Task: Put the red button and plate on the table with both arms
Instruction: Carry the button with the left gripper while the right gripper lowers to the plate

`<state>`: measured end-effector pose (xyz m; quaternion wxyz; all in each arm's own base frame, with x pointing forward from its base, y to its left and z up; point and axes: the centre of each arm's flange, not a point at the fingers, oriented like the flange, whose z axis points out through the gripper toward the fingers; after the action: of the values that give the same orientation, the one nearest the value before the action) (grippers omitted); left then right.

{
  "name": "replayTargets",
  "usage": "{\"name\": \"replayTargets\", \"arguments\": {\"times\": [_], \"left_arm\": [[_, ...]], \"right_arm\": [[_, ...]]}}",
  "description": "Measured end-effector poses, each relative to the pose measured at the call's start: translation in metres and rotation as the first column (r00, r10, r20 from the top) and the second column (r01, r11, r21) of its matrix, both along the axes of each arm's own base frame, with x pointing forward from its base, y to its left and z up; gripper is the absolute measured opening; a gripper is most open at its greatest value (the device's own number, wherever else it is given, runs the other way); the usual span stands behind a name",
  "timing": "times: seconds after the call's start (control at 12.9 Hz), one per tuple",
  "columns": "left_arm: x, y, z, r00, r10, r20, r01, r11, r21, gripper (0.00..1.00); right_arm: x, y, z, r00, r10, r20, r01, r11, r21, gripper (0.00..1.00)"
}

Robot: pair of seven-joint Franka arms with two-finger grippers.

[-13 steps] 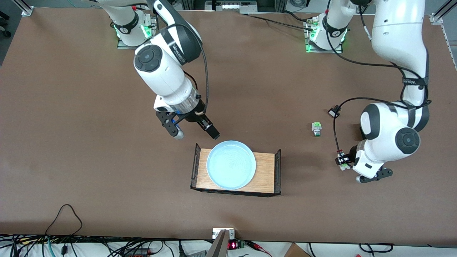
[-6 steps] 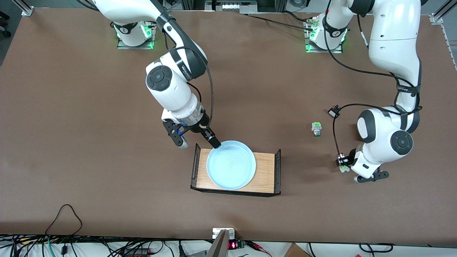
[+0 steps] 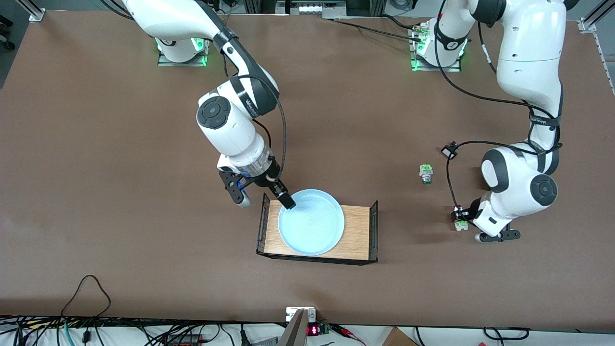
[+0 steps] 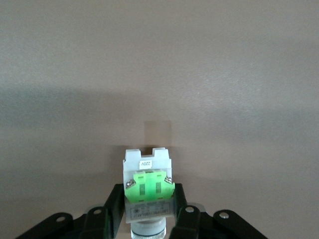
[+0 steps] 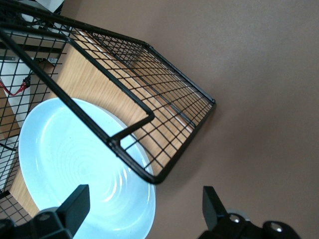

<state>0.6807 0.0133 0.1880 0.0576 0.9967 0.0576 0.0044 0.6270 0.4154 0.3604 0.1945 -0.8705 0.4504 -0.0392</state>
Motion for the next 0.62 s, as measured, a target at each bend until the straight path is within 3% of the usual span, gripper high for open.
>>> {"name": "replayTargets", "arguments": {"times": [0.39,0.62], "left_arm": [[-0.005,0.013,-0.005,0.996,-0.084,0.016,0.084,0.996,-0.037,0.44],[-0.001,0.008,0.008,0.995,-0.097,0.022,0.098,0.994,-0.048,0.71]], "right_arm": [[0.0,0.003,-0.014,1.0,0.0,-0.001,0.0,1.0,-0.002,1.0],[-0.004,0.011,-0.019,1.0,0.012,0.001,-0.012,1.0,-0.001,0.96]]}}
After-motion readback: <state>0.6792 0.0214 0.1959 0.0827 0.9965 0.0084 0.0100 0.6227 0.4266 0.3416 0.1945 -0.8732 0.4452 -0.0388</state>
